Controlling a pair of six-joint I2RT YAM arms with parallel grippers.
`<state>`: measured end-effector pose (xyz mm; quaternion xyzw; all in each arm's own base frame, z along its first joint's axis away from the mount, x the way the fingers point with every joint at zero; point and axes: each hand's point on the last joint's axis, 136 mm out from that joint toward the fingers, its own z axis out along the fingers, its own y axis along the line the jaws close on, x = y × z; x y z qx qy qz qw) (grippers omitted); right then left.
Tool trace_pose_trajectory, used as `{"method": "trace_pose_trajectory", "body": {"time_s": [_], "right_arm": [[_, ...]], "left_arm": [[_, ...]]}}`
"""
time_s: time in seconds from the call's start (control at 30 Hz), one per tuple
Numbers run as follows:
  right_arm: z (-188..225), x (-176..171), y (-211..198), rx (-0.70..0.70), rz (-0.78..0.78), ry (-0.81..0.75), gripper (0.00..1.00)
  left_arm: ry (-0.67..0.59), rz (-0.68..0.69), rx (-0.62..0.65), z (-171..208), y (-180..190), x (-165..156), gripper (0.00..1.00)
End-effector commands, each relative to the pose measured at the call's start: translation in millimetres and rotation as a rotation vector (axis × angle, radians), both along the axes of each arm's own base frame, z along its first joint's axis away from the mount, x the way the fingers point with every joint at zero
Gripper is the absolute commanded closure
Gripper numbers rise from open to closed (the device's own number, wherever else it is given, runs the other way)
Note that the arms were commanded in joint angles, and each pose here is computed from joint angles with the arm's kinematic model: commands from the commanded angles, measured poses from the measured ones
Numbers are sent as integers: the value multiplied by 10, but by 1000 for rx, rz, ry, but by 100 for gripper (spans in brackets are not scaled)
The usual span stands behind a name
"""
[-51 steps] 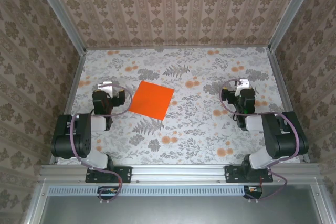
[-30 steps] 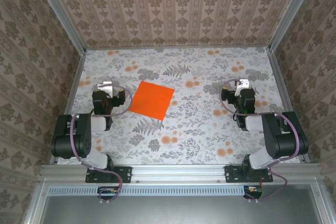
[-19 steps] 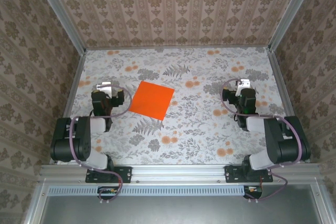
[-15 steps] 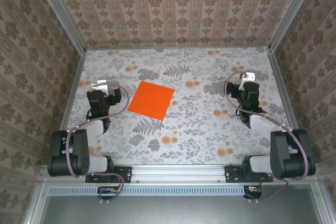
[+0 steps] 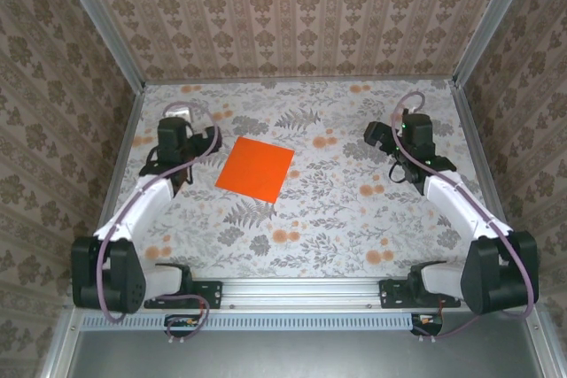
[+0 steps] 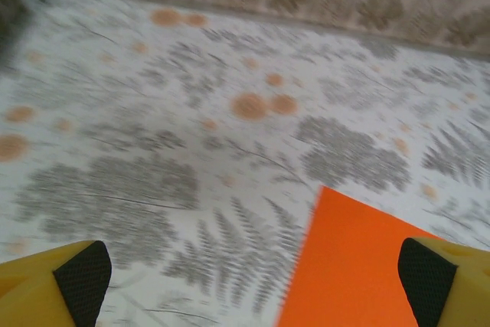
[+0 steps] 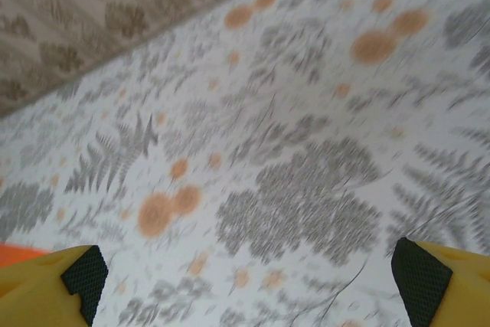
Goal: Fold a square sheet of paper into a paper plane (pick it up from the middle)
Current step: Move the square sheet of paper to the center of the table.
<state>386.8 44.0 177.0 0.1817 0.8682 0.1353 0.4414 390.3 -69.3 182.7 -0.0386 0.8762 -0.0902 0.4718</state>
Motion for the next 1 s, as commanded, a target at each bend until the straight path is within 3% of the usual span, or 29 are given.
{"method": "trace_pose_trajectory", "body": {"time_s": [0.0, 0.17, 0.4, 0.8, 0.97], "right_arm": [[-145, -67, 364, 70, 79, 114, 0], [-301, -113, 720, 69, 156, 167, 0], [-483, -194, 1041, 81, 223, 220, 0], [-598, -249, 1171, 79, 250, 257, 0], [-573, -281, 1108, 62, 228, 259, 0]], "left_arm": [[233, -107, -122, -400, -474, -138, 0], [384, -155, -141, -718, -944, -71, 0], [558, -108, -150, -1201, -1126, -103, 1], [777, 20, -163, -1681, -1134, -579, 2], [885, 13, -248, -1791, -1476, -892, 2]]}}
